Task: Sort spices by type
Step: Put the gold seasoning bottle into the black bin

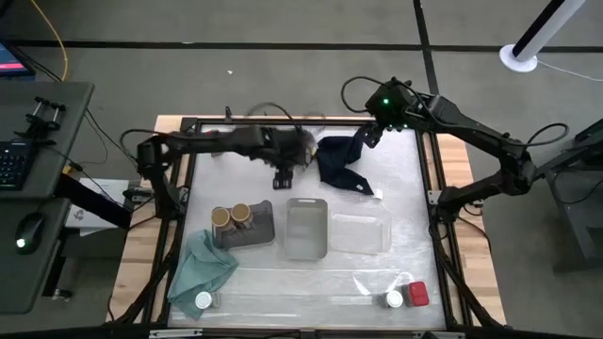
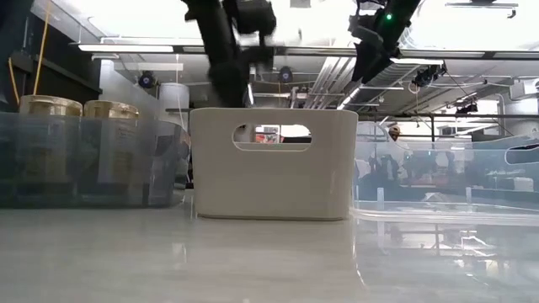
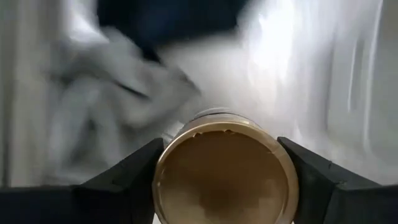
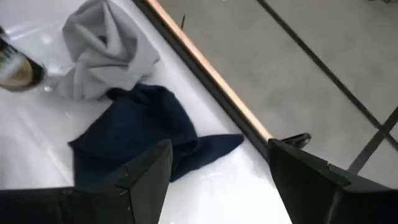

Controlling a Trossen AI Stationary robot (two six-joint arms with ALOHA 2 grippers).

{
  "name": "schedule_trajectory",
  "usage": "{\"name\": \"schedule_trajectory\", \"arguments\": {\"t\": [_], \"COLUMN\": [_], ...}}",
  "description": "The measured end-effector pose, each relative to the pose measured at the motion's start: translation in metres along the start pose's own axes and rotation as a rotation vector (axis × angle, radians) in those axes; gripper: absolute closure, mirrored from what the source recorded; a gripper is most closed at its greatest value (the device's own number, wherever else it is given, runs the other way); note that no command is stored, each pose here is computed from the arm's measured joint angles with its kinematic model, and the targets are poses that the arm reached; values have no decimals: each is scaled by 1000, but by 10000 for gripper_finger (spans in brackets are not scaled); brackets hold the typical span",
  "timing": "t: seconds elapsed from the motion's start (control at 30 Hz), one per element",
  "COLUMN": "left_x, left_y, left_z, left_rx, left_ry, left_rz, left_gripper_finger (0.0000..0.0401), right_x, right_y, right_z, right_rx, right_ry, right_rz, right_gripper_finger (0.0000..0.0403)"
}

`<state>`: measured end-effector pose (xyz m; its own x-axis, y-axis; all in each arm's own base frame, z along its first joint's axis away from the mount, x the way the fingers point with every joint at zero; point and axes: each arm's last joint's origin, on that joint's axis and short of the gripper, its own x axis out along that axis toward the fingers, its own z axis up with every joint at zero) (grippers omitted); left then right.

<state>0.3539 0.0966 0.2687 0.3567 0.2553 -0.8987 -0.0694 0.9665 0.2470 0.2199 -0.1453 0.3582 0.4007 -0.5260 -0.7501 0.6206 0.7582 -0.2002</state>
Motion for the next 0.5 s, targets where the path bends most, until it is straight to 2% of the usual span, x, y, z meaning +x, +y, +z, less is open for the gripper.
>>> {"name": "schedule_trajectory", "arguments": {"t": [0.13, 0.2, 0.27, 0.37, 0.5], "left_x": [-66, -97, -122, -138, -131], "left_y": [12, 9, -2, -25, -61], "left_z": [6, 3, -4, -21, -40], "left_rx": [-150, -219, -239, -229, -214], "left_ry": [-190, -280, -342, -319, -279], "left_rz": [60, 50, 18, -13, -22], "left_gripper_finger": [162, 162, 162, 162, 162], "right_x": [1, 1, 2, 1, 0], "right_y": [-5, -6, -7, -6, 3], "right_z": [4, 6, 7, 7, 5], "right_rx": [26, 37, 47, 97, 193], "right_ry": [-41, -59, -67, -67, -35], "right_rz": [-3, 19, 47, 94, 187], "right_gripper_finger": [143, 143, 143, 143, 143]}}
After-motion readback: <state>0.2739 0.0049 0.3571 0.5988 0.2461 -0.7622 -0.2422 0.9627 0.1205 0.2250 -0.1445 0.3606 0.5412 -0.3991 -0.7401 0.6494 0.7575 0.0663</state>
